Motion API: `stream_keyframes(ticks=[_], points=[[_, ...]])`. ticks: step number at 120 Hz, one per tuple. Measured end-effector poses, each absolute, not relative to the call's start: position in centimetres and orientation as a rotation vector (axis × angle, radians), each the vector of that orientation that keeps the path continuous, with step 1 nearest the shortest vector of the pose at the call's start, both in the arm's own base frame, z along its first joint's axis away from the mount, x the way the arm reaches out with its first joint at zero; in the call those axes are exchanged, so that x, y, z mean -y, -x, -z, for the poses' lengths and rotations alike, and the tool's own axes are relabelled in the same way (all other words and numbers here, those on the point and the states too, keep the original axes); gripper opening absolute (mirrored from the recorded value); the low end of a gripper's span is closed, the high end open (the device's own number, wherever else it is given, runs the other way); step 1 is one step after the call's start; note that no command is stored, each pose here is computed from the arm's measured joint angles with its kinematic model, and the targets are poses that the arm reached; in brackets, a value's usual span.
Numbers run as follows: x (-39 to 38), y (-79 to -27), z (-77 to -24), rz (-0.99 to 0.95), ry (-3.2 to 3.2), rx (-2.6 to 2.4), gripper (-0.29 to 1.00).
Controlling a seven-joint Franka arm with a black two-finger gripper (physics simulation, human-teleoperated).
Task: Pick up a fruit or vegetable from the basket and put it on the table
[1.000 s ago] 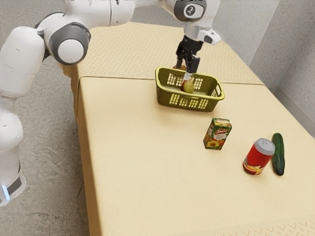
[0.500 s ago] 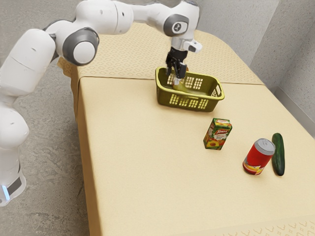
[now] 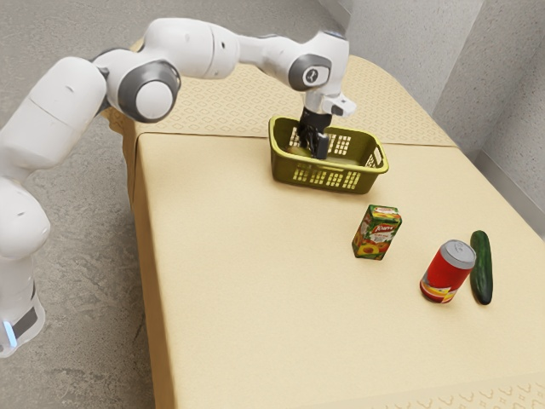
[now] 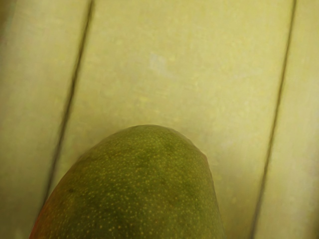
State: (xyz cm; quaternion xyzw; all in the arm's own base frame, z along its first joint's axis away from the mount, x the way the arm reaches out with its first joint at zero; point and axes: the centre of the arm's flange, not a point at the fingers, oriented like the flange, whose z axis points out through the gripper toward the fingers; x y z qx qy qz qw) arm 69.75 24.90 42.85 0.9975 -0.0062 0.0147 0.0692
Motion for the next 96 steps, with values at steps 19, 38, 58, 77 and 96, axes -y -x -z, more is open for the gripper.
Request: stream_keyframes(ticks=[19, 38, 58, 77, 96], points=[[-24.81, -69.92, -42.33, -0.043, -2.999, 0.037, 0.69], [-24.80, -69.99, -41.97, -0.039, -2.997, 0.051, 0.68], [-25.43, -69.72, -42.03, -0.039, -2.999, 0.049, 0.61], [-25.51, -69.57, -41.95, -0.026, -2.996, 0.058, 0.57], [-25.53, -69.40, -42.01, -0.013, -2.993, 0.067, 0.48]])
